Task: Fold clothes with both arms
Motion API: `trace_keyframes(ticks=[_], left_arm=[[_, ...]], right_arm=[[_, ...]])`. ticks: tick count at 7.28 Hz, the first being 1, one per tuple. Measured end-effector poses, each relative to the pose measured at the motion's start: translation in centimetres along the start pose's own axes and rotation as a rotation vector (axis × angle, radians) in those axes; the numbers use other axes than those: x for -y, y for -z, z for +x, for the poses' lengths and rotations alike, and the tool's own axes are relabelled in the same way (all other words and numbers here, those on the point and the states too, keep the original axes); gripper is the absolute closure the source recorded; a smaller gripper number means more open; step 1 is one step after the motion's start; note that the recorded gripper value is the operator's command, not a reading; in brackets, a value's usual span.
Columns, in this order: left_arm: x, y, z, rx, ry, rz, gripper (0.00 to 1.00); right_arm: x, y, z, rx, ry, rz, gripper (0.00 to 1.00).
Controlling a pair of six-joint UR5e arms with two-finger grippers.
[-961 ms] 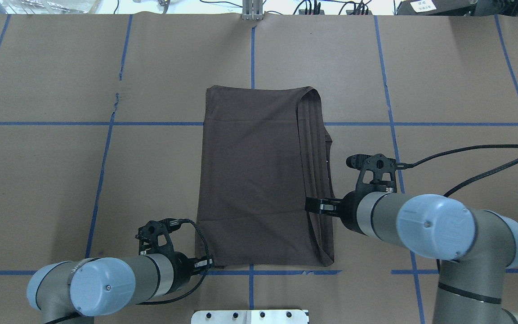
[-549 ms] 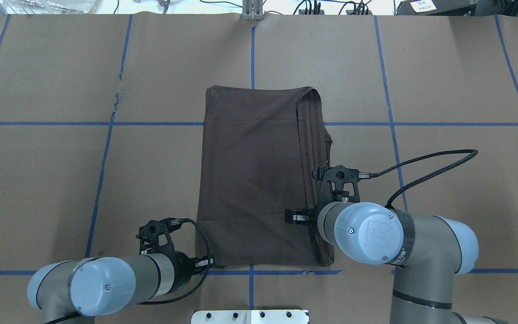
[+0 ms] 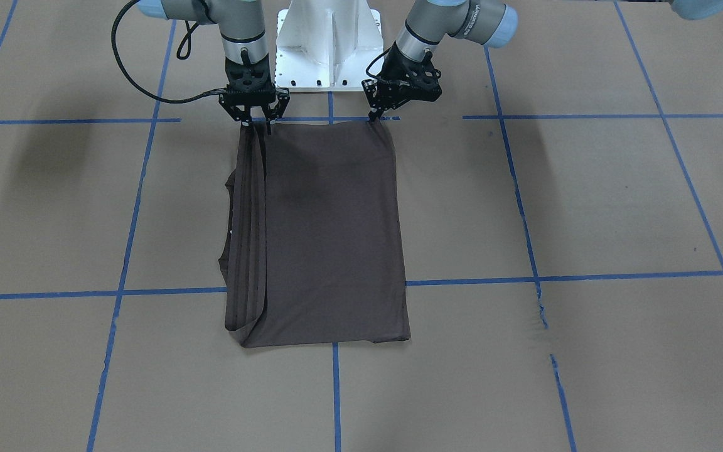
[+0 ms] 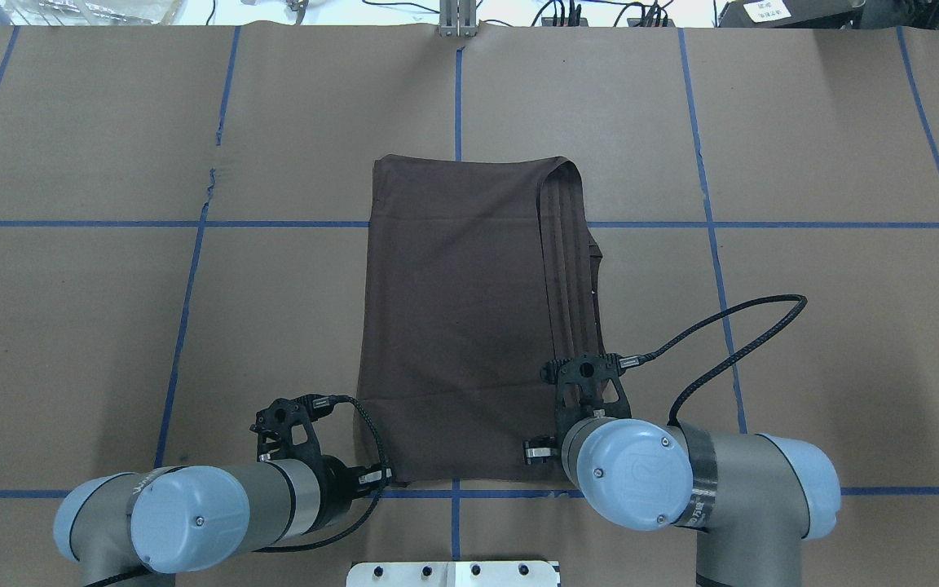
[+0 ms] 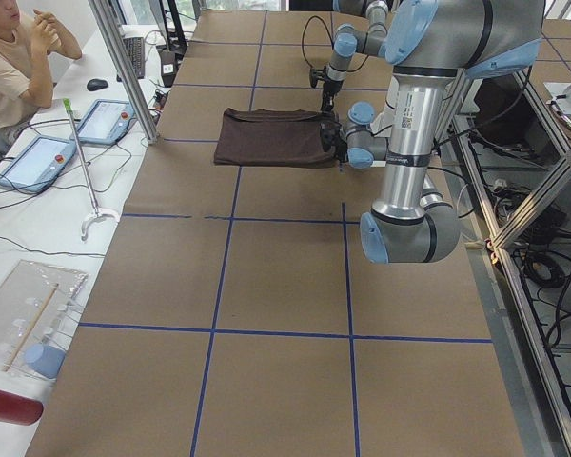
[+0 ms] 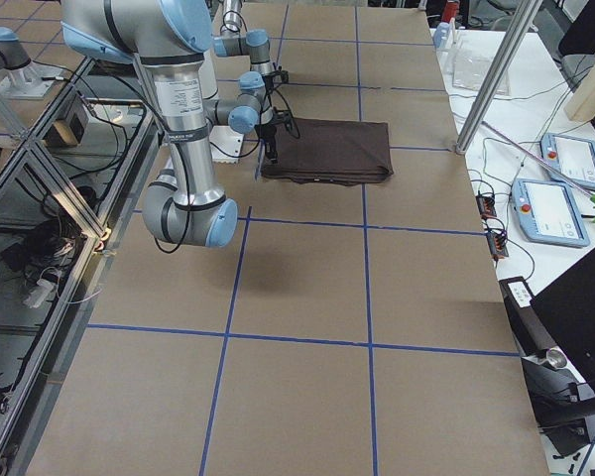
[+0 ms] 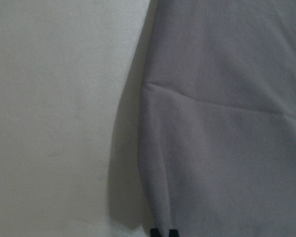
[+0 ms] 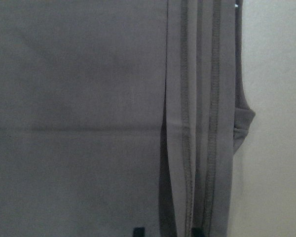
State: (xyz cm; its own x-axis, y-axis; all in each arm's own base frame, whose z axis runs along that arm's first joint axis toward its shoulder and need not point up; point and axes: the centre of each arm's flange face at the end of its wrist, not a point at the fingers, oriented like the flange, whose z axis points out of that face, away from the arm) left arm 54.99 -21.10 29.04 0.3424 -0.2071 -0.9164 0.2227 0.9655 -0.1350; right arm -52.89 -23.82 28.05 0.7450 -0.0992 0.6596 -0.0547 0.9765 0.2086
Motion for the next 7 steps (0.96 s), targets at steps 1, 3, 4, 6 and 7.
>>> trace_keyframes(ticks=[1, 3, 4, 6, 7], left_arm=[[0.0, 0.0, 0.0, -0.001, 0.0, 0.0, 1.0], [0.0, 0.1, 0.1, -0.001, 0.0, 0.0, 1.0], [0.0, 0.1, 0.1, -0.002, 0.0, 0.0, 1.0], [0.1, 0.1, 0.1, -0.002, 0.001, 0.0, 1.0], [0.1, 0.1, 0.1, -0.002, 0.001, 0.002, 1.0]], right_arm=[[-0.5, -0.3, 0.1, -0.006, 0.01, -0.007, 0.74], [0.1, -0.5, 0.5, -0.015, 0.062, -0.002, 0.67], [0.6, -0.5, 0.7, -0.018, 0.092, 0.003, 0.66], [1.0, -0.7, 0.9, -0.024, 0.123, 0.005, 0.67], [0.9, -1.2, 1.0, -0.031, 0.128, 0.001, 0.71]])
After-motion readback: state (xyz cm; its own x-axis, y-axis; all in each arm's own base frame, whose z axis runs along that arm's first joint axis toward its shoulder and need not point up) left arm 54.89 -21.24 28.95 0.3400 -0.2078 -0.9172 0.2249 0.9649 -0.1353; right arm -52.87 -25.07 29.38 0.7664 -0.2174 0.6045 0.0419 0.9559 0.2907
